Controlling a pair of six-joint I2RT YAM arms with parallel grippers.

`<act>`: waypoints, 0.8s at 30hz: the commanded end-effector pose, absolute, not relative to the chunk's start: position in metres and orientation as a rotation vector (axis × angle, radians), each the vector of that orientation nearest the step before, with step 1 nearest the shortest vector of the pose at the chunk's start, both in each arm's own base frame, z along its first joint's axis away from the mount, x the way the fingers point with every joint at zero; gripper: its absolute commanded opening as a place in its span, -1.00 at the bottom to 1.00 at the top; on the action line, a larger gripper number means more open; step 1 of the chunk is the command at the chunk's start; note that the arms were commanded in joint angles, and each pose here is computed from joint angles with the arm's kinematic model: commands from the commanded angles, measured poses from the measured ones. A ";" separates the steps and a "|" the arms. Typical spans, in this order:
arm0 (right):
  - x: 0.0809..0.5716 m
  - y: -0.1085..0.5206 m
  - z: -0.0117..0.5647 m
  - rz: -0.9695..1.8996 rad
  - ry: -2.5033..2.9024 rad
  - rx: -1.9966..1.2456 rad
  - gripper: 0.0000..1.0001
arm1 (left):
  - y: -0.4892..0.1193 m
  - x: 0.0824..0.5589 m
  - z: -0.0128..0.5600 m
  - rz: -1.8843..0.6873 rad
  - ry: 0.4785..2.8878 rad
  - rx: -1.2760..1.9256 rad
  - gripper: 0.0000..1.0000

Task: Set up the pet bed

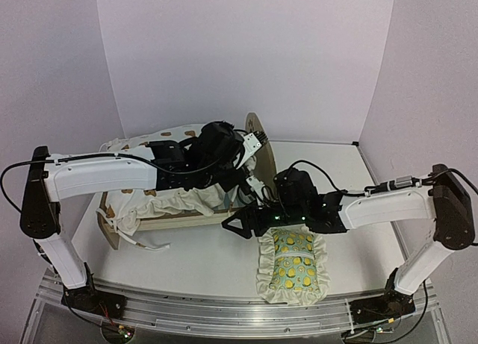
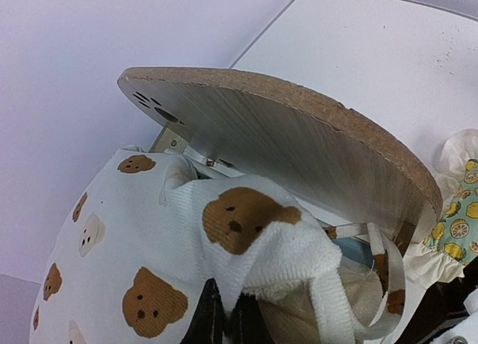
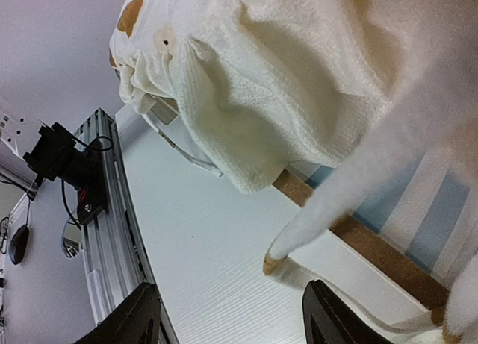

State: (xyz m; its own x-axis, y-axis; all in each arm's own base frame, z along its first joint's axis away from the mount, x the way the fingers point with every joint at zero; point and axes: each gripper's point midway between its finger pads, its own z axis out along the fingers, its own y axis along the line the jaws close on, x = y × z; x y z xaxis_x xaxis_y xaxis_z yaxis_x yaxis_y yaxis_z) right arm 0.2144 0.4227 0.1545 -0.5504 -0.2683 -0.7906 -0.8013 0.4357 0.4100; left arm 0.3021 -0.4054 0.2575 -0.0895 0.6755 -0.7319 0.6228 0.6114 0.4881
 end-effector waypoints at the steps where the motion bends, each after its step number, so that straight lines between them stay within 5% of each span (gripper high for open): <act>1: 0.205 0.449 0.178 1.111 1.861 -1.027 0.32 | -0.407 0.301 0.296 -0.027 1.709 0.971 -1.00; 13: 0.173 0.459 0.201 1.443 1.701 -1.021 0.23 | -0.405 0.304 0.301 -0.040 1.710 0.949 -1.00; 24: 0.124 0.436 0.281 1.767 1.541 -1.072 0.25 | -0.403 0.310 0.300 -0.050 1.713 0.936 -1.00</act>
State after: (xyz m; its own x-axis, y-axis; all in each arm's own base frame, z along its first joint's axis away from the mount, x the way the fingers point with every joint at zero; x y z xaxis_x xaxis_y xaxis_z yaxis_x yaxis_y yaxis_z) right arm 0.1677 0.4430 0.1728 -0.6557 -0.2138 -0.7241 -0.7543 0.1424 0.6410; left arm 0.3007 -0.4074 0.2739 -0.0756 0.6222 -0.7792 0.6370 0.6313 0.4424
